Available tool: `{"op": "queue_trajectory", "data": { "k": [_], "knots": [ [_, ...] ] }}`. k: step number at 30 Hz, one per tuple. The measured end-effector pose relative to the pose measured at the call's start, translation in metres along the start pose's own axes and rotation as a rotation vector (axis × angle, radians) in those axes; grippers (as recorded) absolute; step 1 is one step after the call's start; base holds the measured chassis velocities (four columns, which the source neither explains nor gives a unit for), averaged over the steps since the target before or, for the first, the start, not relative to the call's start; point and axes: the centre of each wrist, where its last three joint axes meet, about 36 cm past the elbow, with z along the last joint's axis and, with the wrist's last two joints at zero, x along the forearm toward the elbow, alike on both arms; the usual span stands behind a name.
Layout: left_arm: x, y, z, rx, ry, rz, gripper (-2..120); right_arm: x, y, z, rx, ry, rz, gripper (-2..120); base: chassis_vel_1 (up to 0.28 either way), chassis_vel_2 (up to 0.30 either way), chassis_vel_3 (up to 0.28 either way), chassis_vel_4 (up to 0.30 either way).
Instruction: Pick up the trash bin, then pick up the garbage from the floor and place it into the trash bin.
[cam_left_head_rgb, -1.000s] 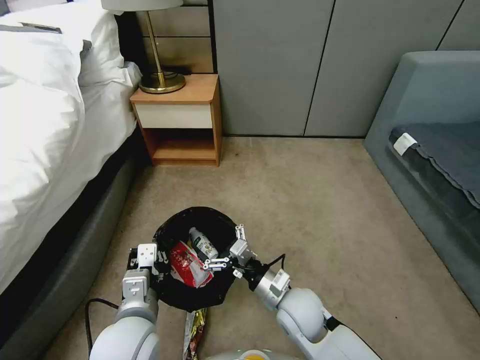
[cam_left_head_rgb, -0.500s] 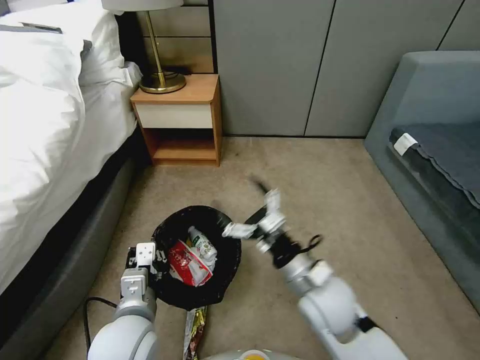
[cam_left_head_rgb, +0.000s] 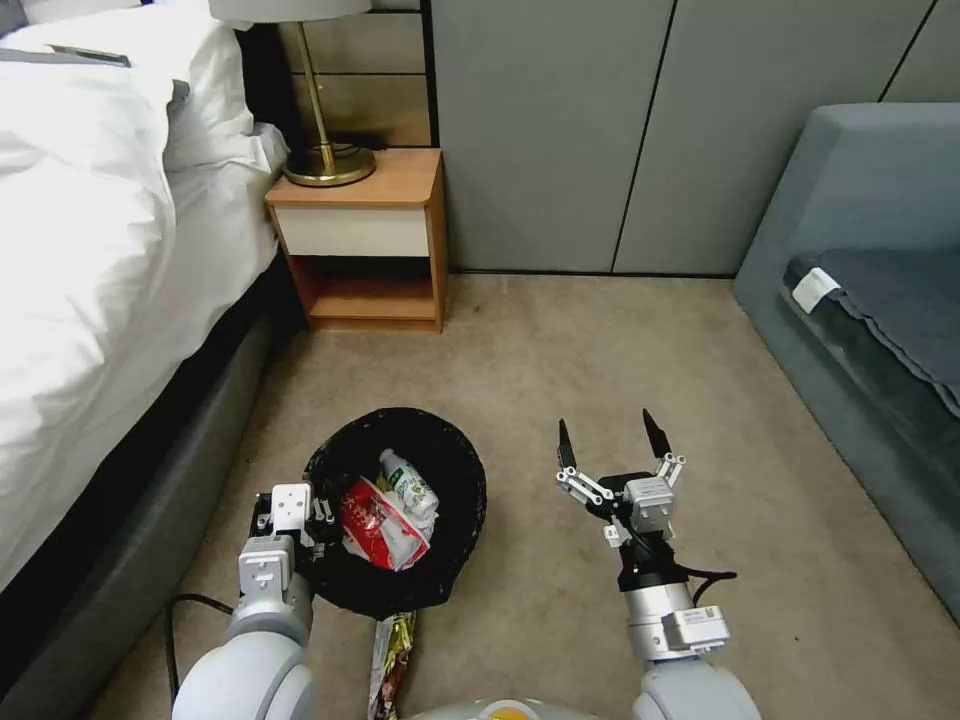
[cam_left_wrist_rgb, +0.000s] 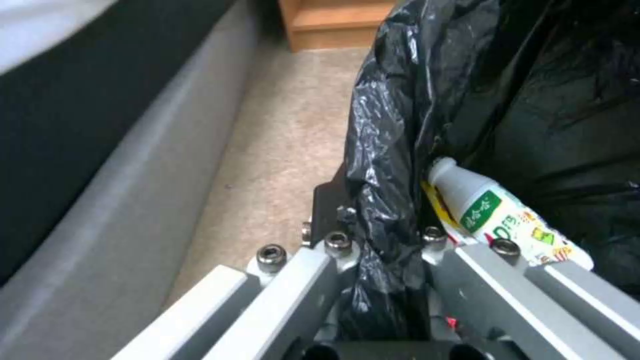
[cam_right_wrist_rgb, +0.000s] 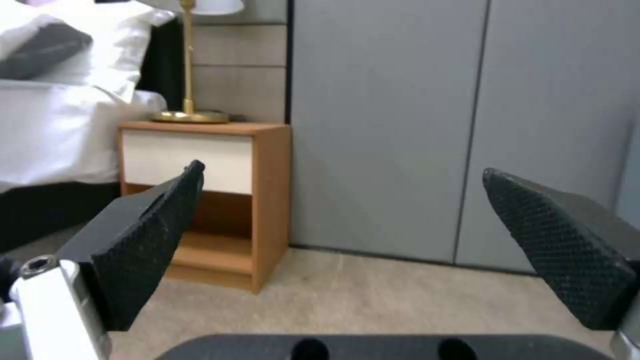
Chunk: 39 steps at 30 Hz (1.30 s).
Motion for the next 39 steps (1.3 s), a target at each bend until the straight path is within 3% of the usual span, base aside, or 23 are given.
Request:
{"op": "queue_trajectory", "data": {
  "k": [10, 39],
  "knots": [
    [0.009, 0.000, 0.001, 0.007, 0.010, -0.003, 0, -0.007, -0.001, -0.006, -0.061, 0.006, 0.001, 100, 0.071, 0.078, 0.075, 0.093],
    [0.014, -0.002, 0.000, 0.015, -0.001, -0.006, 0, -0.013, 0.001, -0.006, -0.072, -0.013, -0.028, 100, 0.118, 0.123, 0.126, 0.117]
  ]
}}
